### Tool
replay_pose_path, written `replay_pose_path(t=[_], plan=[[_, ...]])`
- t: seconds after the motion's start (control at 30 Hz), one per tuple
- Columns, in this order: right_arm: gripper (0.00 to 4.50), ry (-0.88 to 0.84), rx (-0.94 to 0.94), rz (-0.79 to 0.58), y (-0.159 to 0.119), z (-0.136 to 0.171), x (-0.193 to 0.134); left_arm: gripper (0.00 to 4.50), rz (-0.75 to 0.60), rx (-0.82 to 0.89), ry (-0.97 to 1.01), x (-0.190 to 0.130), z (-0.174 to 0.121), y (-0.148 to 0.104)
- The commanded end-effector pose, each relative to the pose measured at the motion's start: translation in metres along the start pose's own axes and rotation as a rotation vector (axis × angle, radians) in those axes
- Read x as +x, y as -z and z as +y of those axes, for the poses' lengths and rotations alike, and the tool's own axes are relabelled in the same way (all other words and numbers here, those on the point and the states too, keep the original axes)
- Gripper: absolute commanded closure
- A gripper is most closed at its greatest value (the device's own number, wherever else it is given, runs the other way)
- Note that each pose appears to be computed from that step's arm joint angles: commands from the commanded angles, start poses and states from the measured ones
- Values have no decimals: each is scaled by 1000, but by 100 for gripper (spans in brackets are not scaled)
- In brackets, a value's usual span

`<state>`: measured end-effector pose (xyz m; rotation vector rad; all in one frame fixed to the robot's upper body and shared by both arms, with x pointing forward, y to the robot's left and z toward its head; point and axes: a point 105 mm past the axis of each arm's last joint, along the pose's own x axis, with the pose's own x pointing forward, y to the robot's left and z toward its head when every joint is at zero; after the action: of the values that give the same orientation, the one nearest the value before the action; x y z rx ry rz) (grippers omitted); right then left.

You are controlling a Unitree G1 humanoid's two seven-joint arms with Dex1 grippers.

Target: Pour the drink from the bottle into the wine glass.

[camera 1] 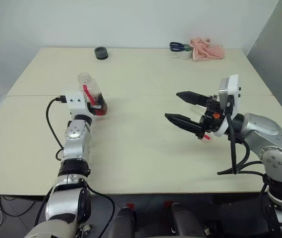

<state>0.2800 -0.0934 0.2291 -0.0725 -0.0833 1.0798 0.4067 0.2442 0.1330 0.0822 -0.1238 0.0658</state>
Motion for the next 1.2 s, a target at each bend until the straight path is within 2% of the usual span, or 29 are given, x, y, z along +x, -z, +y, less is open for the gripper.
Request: replay_pose_path(t=[0.03,0.13,0.33,0.43,0.5,0.63,0.73,0.83,1.0,1.2], plan=[[0,76,-53,70,7,-12,-20,3,34,37,95,-22,-15,3],[0,196,-124,175,20,-36,-35,3,95,43,189,-45,-30,11],[0,381,-188,215,23,-75,-45,3,127,44,281,-56,-46,1],[0,473,-272,285,27,-95,-55,3,145,40,382,-67,-64,-6],[0,501,-344,342,30,-105,-60,3,153,42,529,-78,-86,-14],[0,506,-501,495,41,-119,-65,3,112,77,857,-100,-122,-45],[0,472,-597,598,50,-124,-66,3,92,122,1053,-113,-134,-66],[0,460,-696,697,57,-133,-66,3,110,187,1228,-128,-144,-74],[0,423,-831,857,78,-149,-66,3,119,239,1345,-137,-155,-74],[0,417,-861,959,91,-161,-78,3,103,255,1344,-134,-157,-76]])
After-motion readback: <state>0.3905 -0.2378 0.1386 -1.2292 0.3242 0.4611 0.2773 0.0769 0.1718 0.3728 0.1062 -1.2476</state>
